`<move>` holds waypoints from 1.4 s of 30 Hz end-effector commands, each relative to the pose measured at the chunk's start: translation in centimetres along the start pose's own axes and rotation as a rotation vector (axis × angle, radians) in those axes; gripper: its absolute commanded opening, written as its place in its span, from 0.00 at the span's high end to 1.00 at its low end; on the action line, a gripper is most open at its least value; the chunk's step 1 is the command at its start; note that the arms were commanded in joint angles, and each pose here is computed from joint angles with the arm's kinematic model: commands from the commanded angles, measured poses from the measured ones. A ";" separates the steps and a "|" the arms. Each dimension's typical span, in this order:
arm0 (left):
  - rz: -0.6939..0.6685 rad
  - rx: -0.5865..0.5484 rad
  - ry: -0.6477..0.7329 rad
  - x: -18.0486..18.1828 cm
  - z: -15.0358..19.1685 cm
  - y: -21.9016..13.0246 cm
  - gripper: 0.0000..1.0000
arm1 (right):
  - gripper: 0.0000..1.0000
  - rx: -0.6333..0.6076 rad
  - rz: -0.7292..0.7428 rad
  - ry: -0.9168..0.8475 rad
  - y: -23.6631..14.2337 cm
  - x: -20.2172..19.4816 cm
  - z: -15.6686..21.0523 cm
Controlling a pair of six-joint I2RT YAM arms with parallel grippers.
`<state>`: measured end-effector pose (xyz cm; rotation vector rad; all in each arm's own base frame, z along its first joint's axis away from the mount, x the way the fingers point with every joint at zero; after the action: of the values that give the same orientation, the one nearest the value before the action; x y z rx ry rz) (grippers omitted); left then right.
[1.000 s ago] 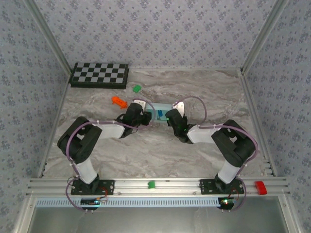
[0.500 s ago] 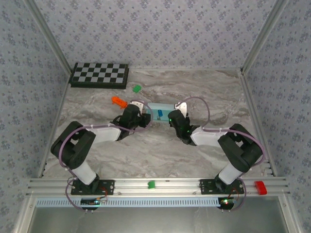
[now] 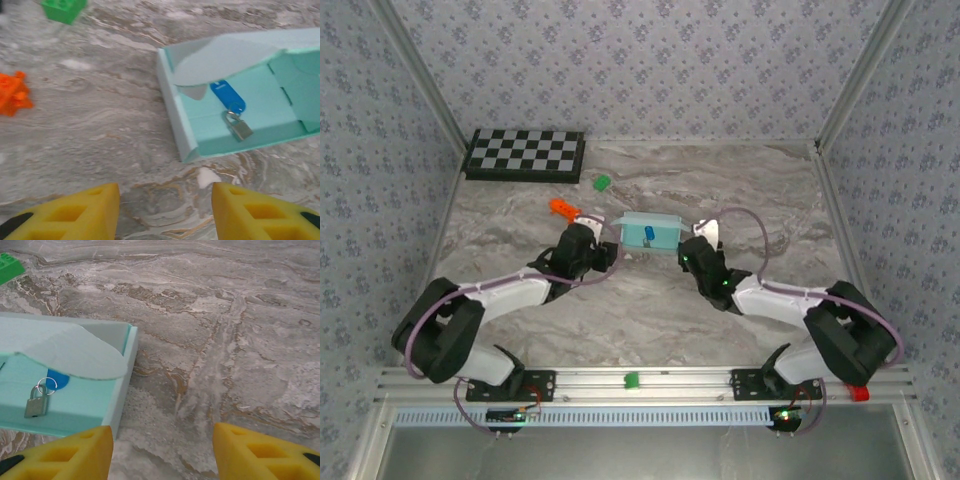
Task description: Fold the paper box
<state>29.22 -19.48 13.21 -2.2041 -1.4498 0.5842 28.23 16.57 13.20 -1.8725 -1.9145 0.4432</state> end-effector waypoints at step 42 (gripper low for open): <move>0.341 0.377 -0.383 -0.6 -9.4 7.1 0.51 | 0.46 0.514 -0.423 0.258 5.9 1.9 -7.9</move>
<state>39.42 -22.84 16.47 -2.0929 -1.0773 1.3155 37.17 17.62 16.95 -1.1574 -1.7521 0.4694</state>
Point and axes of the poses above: each hand's point on the last joint's axis, 136 mm out from that joint toward the fingers, its own y axis out along the fingers, its own x axis along the line the jaws close on, z = x × y, the point moved 5 cm from there along -y, back along the fingers, and after that the axes turned 3 degrees about y, right-handed, at the moved point
